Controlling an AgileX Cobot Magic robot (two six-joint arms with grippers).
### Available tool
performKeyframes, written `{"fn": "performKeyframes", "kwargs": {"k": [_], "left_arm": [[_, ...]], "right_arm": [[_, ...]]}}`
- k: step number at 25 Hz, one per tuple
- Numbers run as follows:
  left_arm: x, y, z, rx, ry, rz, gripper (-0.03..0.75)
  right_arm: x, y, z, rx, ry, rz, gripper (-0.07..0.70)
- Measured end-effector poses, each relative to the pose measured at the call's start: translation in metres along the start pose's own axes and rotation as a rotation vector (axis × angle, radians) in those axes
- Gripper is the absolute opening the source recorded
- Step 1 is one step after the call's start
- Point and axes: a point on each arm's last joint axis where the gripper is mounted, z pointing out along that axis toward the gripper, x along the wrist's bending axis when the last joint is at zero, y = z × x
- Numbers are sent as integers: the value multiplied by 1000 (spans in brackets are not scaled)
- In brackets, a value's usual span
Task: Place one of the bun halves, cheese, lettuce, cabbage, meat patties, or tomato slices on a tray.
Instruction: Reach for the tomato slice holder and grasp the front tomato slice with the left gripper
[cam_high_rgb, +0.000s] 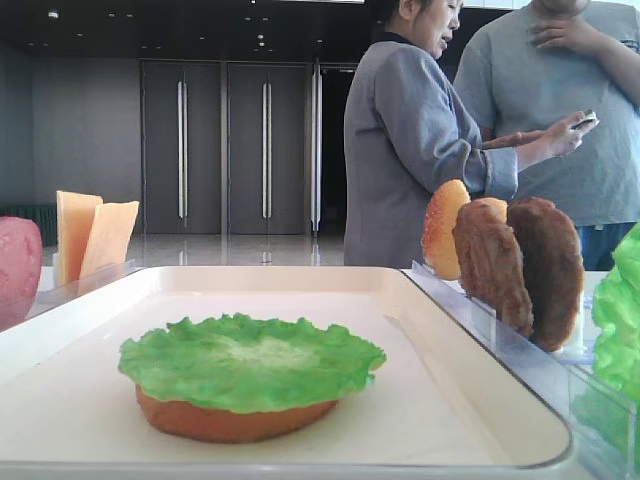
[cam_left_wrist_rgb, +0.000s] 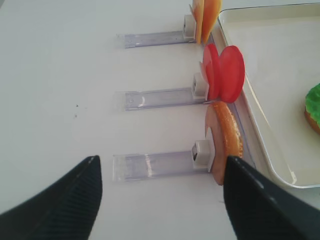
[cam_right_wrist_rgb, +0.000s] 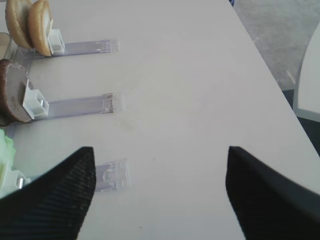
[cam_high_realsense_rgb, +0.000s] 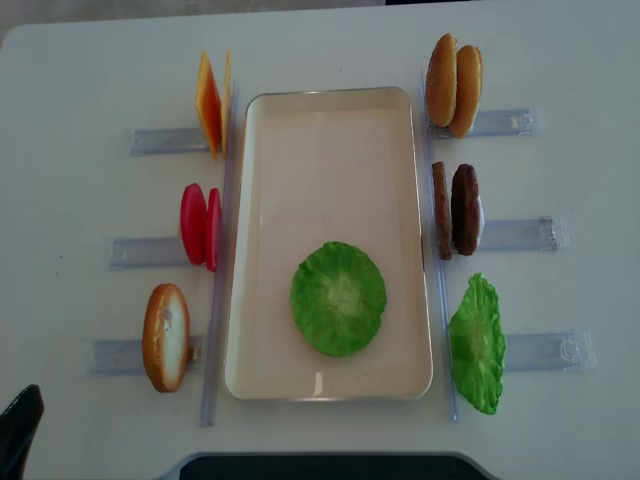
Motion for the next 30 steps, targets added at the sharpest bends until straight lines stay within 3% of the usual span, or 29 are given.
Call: {"fn": "performKeyframes", "kwargs": {"k": [30], "left_arm": [[0, 0, 0, 0, 0, -2, 575]], "right_arm": [[0, 0, 0, 0, 0, 0, 514]]}}
